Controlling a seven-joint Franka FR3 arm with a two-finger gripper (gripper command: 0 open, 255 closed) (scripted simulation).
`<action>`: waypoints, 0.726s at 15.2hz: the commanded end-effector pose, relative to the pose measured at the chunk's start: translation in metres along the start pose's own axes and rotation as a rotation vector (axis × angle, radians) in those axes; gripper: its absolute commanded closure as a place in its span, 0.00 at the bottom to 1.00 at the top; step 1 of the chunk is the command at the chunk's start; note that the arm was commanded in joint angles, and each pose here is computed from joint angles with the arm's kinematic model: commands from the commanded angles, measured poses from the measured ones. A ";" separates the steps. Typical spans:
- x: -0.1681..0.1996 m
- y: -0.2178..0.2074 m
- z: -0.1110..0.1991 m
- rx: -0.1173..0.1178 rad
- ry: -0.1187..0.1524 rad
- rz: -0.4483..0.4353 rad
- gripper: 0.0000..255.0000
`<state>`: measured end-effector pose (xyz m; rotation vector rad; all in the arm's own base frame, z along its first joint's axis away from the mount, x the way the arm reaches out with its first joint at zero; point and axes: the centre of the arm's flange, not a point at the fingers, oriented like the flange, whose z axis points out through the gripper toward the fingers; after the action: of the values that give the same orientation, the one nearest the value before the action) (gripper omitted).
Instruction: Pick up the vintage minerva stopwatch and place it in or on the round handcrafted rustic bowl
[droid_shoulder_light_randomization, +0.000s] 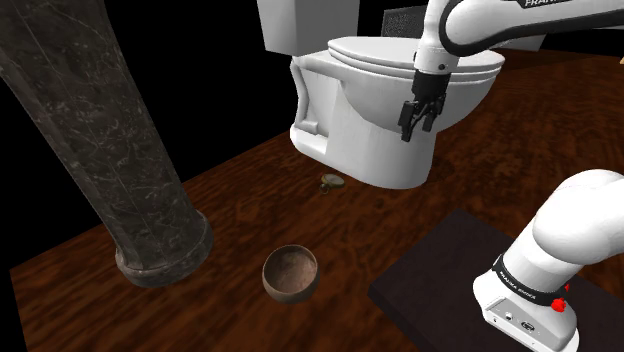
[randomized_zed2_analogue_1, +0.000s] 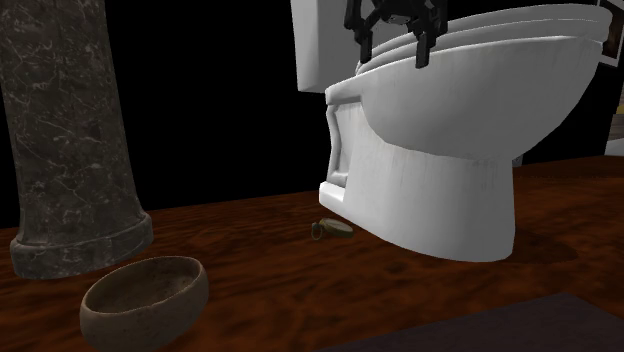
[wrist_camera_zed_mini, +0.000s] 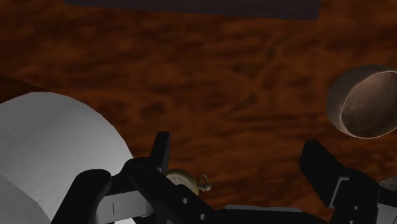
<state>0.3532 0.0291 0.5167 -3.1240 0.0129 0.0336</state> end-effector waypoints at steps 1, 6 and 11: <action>0.017 -0.011 0.018 -0.013 0.014 0.021 0.00; 0.056 -0.032 0.066 -0.049 0.041 0.071 0.00; 0.097 -0.050 0.114 -0.084 0.068 0.121 0.00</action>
<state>0.4373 0.0785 0.4119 -3.1976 0.1886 -0.0605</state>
